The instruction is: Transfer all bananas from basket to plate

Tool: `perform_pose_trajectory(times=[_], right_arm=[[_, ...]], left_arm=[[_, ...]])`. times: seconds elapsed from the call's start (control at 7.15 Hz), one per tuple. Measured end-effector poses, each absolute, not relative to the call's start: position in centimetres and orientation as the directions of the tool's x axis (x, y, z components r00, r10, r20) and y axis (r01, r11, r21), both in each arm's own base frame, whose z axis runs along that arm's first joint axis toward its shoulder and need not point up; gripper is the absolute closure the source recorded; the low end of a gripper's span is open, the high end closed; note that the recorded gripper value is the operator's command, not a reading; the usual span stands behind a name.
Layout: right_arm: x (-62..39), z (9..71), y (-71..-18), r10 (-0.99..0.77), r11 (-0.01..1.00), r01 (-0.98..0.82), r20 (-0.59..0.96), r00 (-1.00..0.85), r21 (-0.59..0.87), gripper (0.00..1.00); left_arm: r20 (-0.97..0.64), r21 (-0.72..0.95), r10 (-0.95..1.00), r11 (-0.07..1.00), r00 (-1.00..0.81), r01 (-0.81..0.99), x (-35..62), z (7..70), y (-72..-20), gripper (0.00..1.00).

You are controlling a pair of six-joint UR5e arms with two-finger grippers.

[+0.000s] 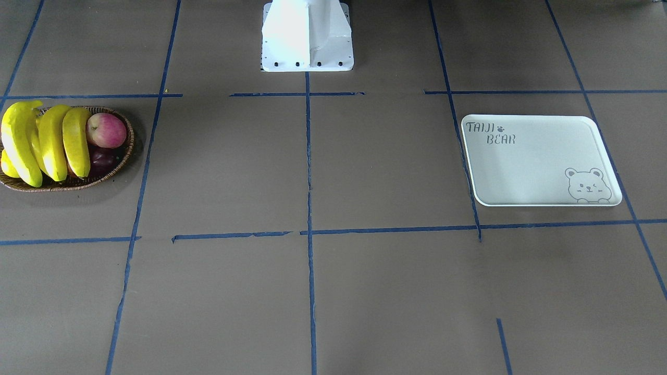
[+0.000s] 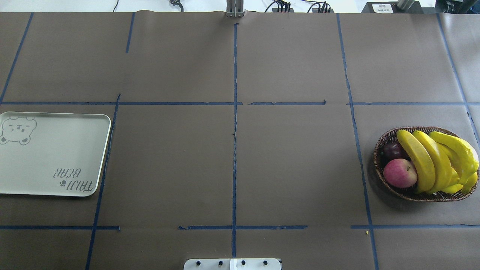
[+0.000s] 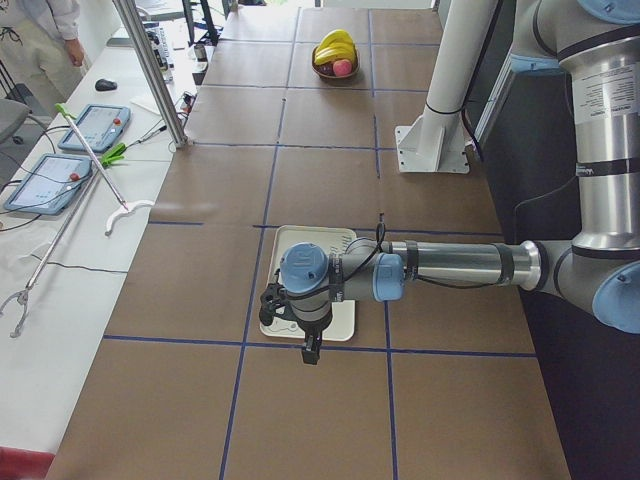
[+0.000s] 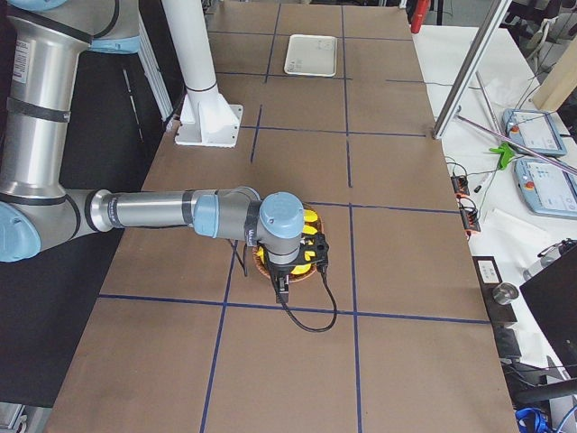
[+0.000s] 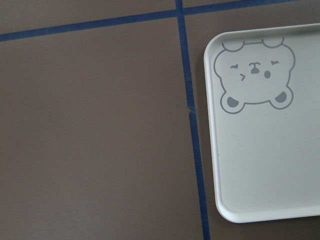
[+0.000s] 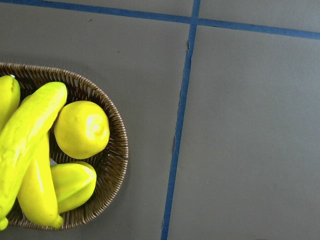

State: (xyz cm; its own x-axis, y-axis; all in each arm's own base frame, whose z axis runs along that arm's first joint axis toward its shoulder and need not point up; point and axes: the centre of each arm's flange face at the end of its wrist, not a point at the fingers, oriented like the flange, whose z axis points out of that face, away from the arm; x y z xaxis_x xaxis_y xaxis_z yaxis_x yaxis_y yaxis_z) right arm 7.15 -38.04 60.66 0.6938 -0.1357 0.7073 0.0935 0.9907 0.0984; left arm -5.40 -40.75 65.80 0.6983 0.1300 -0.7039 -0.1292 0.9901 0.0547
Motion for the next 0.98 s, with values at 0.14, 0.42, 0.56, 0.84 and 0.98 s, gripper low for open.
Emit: perform_pose_trajectory(times=[0.14,0.42,0.56,0.84,0.98], right_arm=[[7.1,58.8,-38.3,-0.138,0.989,0.063,0.704,0.697,0.132,0.0],[5.7,55.2,-38.5,-0.161,0.983,0.043,0.711,0.684,0.181,0.0],[4.4,54.1,-38.7,-0.168,0.981,0.044,0.717,0.676,0.188,0.0],[0.4,53.0,-38.2,-0.136,0.985,0.01,0.739,0.66,0.172,0.0],[-1.9,52.8,-37.5,-0.113,0.987,-0.011,0.748,0.653,0.159,0.01]], left_arm=[[-0.706,0.054,0.129,0.99,0.697,-0.129,-5.4,65.8,-40.7,0.0],[-0.707,0.055,0.13,0.99,0.695,-0.129,-5.4,65.8,-40.7,0.0],[-0.707,0.055,0.13,0.99,0.695,-0.129,-5.4,65.8,-40.7,0.0],[-0.708,0.054,0.128,0.99,0.695,-0.128,-5.4,65.8,-40.7,0.0],[-0.708,0.053,0.128,0.99,0.694,-0.129,-5.4,65.9,-40.7,0.0]])
